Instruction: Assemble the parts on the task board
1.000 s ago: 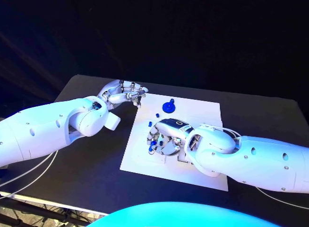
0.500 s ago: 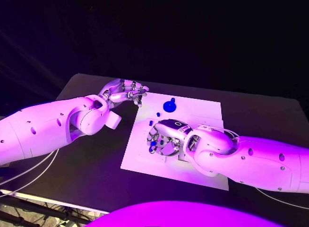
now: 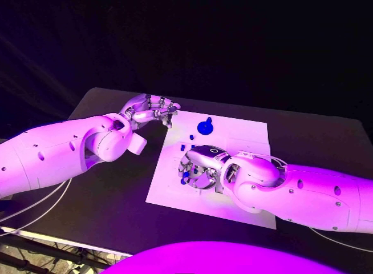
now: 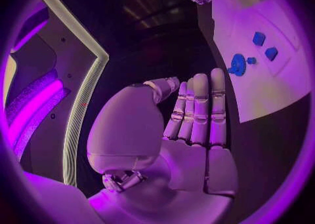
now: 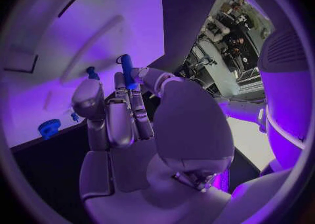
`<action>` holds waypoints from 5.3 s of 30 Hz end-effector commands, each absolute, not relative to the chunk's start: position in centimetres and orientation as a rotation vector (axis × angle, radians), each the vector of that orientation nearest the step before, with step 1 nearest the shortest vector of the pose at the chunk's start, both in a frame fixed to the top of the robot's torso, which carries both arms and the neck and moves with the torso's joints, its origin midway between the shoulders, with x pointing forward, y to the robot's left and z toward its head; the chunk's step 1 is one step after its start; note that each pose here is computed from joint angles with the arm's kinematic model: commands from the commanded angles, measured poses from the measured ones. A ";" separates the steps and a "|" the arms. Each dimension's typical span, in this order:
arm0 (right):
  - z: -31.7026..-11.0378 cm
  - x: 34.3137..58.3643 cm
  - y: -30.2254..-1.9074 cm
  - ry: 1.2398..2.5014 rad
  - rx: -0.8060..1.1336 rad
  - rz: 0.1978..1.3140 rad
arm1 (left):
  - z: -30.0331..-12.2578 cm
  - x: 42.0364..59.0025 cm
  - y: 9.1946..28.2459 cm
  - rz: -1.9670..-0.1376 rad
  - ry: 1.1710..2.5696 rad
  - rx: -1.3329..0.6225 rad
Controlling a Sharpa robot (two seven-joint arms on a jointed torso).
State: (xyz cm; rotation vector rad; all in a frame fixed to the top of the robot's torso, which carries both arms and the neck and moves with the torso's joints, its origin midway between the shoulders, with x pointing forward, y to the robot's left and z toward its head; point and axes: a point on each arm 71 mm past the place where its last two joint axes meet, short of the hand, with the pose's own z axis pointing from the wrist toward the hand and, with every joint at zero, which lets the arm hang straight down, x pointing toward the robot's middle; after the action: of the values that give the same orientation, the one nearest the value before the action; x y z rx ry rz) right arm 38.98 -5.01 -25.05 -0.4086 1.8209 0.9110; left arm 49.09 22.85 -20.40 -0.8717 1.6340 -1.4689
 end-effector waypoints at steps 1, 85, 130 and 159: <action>-25.5 38.9 -5.1 1.840 -0.446 0.873 | -20.3 49.1 22.7 -1.482 1.632 -0.867; -21.3 40.3 -24.0 1.902 0.400 0.723 | -21.7 48.7 23.3 -1.468 1.670 -0.896; -26.8 37.1 -23.7 2.133 0.118 0.391 | -22.3 48.5 23.4 -1.483 1.674 -0.905; -28.9 37.2 -22.6 2.129 0.189 0.355 | -22.4 48.4 23.6 -1.475 1.698 -0.908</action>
State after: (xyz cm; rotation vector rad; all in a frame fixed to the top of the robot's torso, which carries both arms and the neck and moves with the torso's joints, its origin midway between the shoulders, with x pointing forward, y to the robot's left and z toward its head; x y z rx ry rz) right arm 37.29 -22.07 -28.49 0.1248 2.1377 0.3841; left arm 48.52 23.75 -22.50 -0.9127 1.6908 -1.4554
